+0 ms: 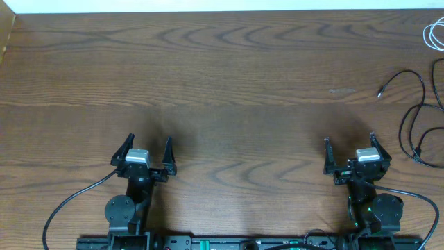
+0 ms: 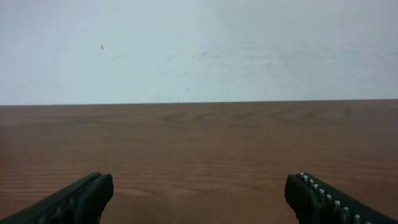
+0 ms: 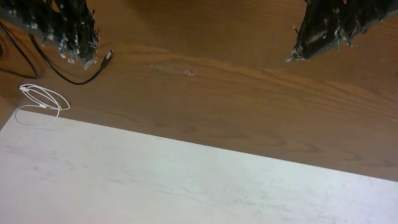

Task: Untangle cables

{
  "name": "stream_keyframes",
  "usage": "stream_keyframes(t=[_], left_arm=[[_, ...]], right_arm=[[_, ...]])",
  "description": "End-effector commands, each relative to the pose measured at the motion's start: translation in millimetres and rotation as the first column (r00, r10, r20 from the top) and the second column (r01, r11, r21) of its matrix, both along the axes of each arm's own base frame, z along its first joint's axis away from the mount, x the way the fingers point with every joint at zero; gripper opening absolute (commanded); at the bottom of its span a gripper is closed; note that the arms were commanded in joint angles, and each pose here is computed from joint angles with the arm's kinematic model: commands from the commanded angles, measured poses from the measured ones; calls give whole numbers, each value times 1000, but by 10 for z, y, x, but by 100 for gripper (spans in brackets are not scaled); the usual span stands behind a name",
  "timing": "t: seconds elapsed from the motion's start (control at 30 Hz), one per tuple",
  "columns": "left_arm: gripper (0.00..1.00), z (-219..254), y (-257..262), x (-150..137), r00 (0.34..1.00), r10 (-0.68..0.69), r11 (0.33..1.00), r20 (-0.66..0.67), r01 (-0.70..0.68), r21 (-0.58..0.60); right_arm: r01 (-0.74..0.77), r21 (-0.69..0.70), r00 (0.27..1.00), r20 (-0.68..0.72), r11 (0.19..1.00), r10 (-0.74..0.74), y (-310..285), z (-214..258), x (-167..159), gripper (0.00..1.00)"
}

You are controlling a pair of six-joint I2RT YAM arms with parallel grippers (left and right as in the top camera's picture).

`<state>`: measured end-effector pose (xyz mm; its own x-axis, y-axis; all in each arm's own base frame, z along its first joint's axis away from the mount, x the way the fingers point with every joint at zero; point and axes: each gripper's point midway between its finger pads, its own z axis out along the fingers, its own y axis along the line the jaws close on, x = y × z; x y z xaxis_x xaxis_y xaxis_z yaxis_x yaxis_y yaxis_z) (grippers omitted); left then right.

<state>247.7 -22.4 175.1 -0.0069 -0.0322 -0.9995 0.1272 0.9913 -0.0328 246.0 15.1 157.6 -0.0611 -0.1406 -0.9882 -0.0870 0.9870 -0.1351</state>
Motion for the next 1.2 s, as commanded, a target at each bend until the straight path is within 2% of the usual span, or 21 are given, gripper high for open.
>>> stream_keyframes(t=[0.0,0.33,1.17], left_arm=[[94,-23,22,-21,1000,13,1000,-2,-13,18],[94,-352,19,-46,991,11,1000,-136,-9,18],[94,-361,20,-45,990,12,1000,-141,-10,17]], right_arm=[[0,-4,1000,0,1000,0,2,-6,-2,99],[0,-4,1000,0,1000,0,2,-6,-2,99],[0,-3,1000,0,1000,0,2,-6,-2,99]])
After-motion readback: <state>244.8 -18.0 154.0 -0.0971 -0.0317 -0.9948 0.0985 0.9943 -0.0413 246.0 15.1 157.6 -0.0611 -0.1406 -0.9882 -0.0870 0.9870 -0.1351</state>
